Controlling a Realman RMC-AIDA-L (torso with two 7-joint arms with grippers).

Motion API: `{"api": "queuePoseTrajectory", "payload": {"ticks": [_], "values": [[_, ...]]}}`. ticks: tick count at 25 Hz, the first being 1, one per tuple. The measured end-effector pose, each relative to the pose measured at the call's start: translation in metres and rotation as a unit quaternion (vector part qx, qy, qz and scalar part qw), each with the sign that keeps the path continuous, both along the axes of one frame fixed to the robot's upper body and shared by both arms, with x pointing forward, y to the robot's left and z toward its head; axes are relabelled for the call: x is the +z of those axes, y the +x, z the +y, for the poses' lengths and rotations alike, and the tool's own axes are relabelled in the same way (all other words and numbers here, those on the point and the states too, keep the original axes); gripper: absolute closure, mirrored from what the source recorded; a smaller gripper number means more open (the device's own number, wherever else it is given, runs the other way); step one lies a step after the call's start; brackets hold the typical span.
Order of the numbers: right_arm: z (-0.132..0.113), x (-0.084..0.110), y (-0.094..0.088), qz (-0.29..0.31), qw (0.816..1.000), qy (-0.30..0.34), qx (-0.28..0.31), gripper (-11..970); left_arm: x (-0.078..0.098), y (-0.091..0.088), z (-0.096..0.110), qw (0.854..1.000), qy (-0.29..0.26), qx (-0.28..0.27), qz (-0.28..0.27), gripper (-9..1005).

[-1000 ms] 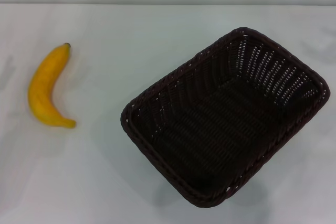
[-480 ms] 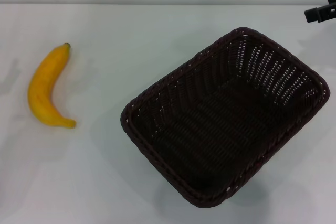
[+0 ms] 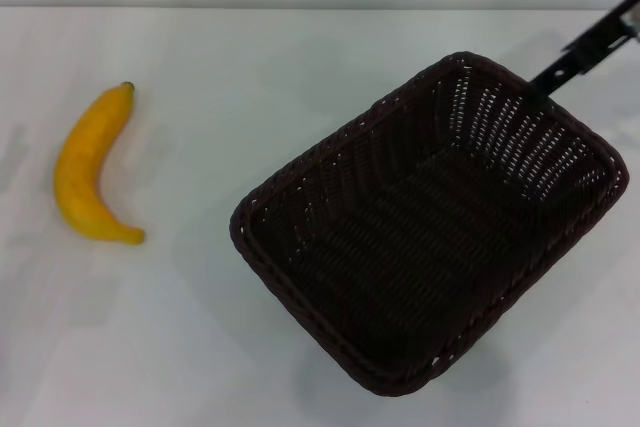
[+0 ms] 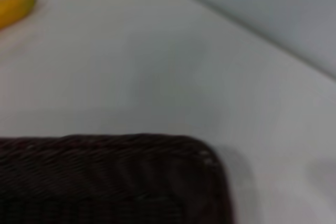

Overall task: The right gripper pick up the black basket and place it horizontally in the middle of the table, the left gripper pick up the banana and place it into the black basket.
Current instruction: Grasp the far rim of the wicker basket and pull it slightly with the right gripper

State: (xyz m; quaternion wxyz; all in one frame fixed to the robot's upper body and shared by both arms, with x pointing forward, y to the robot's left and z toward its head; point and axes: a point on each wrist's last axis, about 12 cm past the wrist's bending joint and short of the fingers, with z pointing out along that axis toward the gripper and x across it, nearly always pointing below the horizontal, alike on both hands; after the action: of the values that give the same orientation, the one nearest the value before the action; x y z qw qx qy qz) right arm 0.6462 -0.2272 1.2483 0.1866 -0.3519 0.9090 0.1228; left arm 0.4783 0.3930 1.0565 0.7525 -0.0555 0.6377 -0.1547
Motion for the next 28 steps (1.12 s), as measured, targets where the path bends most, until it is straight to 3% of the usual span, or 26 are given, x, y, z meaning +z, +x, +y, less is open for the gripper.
{"api": "queuePoseTrajectory", "payload": {"ticks": [5,14,28], "values": [[0.024,-0.006,0.005,0.036,0.999,-0.023,0.012,218,-0.001,-0.003,0.002,1.0,0.004,0.005,0.001,111],[0.059,-0.032,0.015,0.046,0.993,-0.11,0.023,240,-0.002,-0.002,0.001,1.0,0.013,0.008,0.0,111],[0.079,-0.041,0.017,0.053,0.984,-0.159,0.058,275,-0.003,0.001,-0.003,1.0,0.01,0.006,0.002,111]]}}
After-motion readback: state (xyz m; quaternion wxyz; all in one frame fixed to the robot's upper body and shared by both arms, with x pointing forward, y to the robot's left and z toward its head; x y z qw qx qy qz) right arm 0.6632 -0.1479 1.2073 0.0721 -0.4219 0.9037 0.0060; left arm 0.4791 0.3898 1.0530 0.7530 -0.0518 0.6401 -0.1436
